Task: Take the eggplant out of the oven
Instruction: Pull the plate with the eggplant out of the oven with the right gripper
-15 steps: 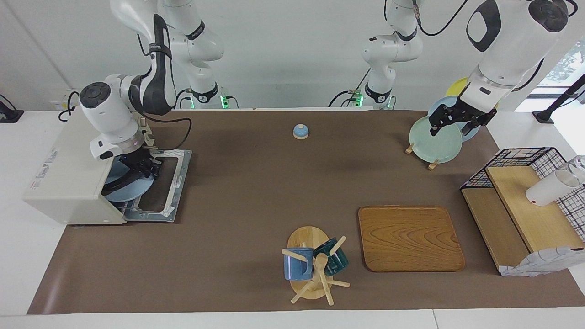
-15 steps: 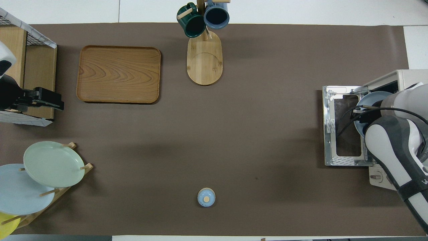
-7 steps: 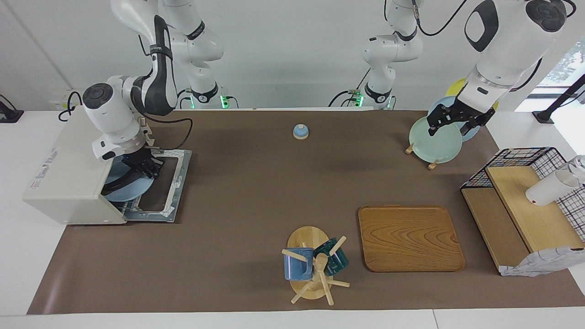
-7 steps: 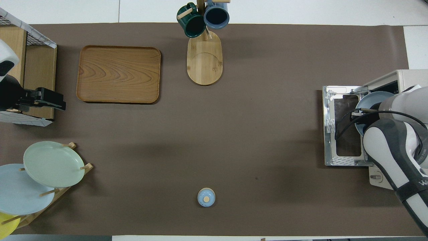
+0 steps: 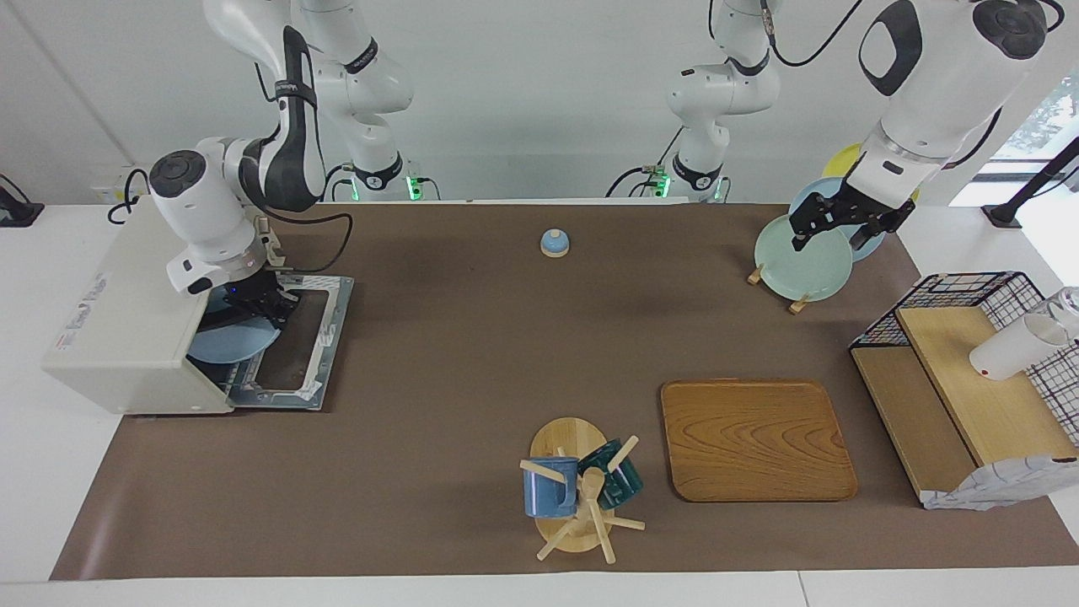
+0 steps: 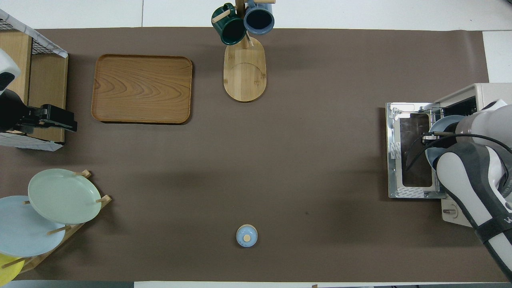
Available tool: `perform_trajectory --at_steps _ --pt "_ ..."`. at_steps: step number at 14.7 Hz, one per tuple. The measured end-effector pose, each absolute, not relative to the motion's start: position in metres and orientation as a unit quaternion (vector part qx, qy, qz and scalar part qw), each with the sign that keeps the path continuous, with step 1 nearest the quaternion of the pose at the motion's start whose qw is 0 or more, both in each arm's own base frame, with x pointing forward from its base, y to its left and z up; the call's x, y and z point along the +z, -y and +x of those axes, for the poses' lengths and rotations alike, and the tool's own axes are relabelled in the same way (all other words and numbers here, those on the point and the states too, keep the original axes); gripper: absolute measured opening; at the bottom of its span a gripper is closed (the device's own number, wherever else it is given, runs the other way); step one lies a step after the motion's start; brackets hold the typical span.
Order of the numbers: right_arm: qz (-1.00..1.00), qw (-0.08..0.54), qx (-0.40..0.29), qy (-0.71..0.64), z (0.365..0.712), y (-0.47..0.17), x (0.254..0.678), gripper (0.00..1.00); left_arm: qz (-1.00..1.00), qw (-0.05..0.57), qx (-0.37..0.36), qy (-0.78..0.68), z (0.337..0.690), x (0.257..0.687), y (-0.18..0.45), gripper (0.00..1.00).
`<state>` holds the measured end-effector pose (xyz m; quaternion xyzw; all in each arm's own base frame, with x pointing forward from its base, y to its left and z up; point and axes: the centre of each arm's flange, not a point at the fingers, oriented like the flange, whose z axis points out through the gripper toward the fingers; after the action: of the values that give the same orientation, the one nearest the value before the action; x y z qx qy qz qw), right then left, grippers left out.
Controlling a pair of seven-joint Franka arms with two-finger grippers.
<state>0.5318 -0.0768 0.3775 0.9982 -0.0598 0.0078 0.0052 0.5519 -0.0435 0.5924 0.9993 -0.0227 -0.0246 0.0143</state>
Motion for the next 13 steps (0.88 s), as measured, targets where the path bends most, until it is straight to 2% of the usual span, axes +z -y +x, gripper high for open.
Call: perform_trajectory --at_steps 6,10,13 --pt "0.999 0.038 -0.007 0.000 0.537 0.050 0.386 0.03 0.999 0.014 -0.025 0.022 0.552 0.592 0.042 1.00" --pt "0.996 0.051 -0.014 -0.069 0.551 -0.033 0.412 0.03 1.000 0.014 -0.024 0.013 0.552 0.593 0.035 1.00" --pt "0.993 0.071 -0.014 -0.090 0.546 -0.111 0.422 0.03 1.000 0.014 -0.024 0.002 0.553 0.593 0.024 1.00"
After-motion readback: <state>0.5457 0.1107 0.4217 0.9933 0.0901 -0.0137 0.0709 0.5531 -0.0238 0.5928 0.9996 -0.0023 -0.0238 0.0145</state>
